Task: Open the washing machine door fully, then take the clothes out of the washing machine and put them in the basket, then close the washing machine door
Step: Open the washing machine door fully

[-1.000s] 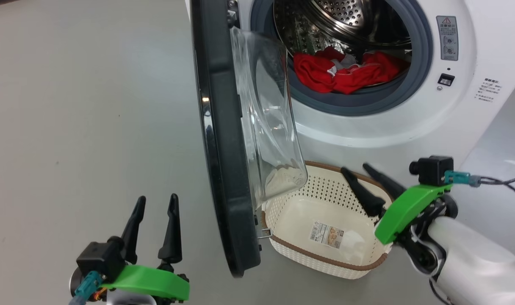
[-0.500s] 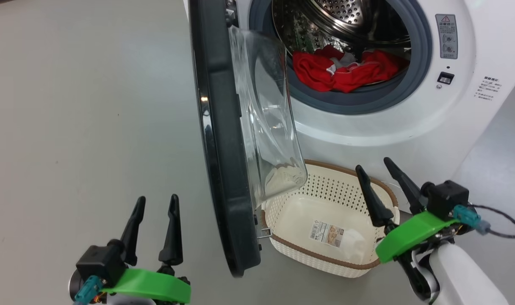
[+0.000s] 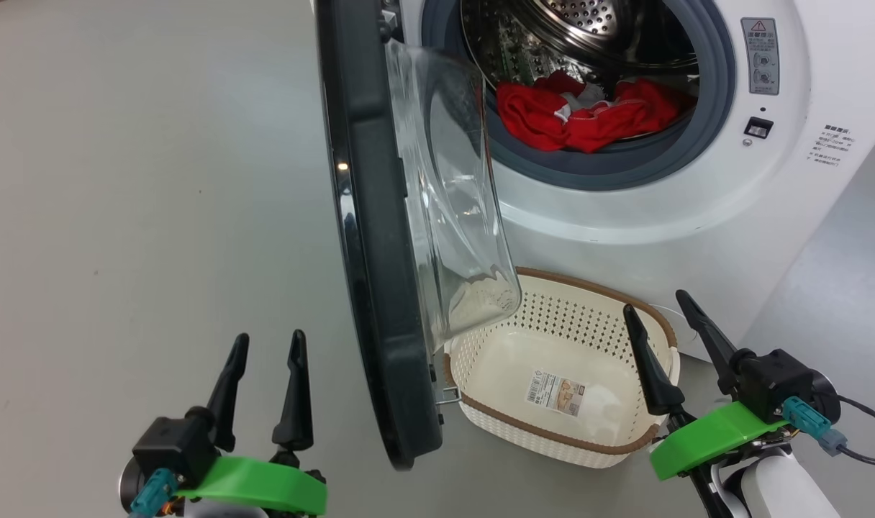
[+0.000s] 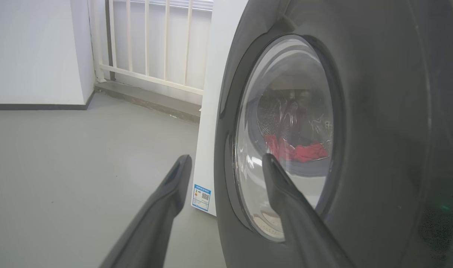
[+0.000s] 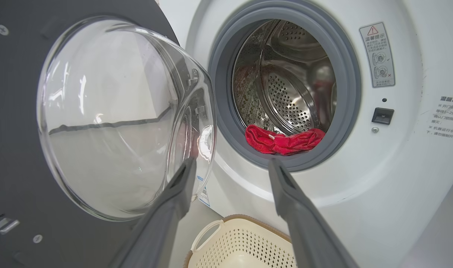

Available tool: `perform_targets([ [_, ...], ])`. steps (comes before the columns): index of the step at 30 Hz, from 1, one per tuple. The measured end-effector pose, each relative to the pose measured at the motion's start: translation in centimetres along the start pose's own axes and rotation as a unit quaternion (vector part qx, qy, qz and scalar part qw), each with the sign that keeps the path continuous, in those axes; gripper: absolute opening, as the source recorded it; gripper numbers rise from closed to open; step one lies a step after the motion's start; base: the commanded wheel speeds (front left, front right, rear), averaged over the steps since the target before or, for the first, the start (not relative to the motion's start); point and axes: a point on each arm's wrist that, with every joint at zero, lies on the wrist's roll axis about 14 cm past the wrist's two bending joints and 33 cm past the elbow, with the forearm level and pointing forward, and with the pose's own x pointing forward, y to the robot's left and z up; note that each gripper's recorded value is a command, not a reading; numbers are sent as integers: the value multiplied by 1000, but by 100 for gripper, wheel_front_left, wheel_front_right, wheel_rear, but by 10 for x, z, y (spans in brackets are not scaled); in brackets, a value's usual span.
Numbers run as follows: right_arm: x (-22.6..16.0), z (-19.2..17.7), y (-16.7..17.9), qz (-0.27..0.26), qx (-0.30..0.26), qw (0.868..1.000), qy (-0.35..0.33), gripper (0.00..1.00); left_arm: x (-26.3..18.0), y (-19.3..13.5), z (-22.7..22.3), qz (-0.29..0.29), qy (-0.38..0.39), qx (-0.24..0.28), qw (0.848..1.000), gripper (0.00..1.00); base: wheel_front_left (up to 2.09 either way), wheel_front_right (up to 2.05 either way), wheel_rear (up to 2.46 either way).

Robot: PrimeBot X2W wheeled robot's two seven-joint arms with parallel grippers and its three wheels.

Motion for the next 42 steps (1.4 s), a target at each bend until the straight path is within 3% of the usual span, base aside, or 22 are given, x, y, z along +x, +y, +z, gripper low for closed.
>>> perform_targets([
  [15, -1, -6, 0, 0, 2, 1000, 8, 100, 0, -2, -5, -1, 8, 6, 1000, 100, 0, 0, 0],
  [16, -1, -5, 1, 1, 2, 1000, 8, 100, -1, -2, -5, 0, 8, 9, 1000, 90, 0, 0, 0],
  [17, -1, -5, 1, 0, 4, 1000, 8, 100, -1, -2, -5, -1, 8, 12, 1000, 72, 0, 0, 0],
  [18, -1, -5, 1, 1, 6, 1000, 8, 100, -1, -2, -6, -2, 8, 14, 1000, 47, 0, 0, 0],
  [21, -2, -7, 3, 4, 6, 1000, 10, 100, -1, -3, -7, -4, 10, 15, 1000, 0, 0, 0, 0],
  [27, -3, -9, 4, 5, 6, 1000, 13, 100, 2, -9, 0, -15, -3, 35, 999, 0, 0, 0, 0],
  [42, -6, -13, 4, -3, 52, 998, 17, 100, 25, -57, 109, -88, -159, 79, 980, 0, 0, 0, 0],
])
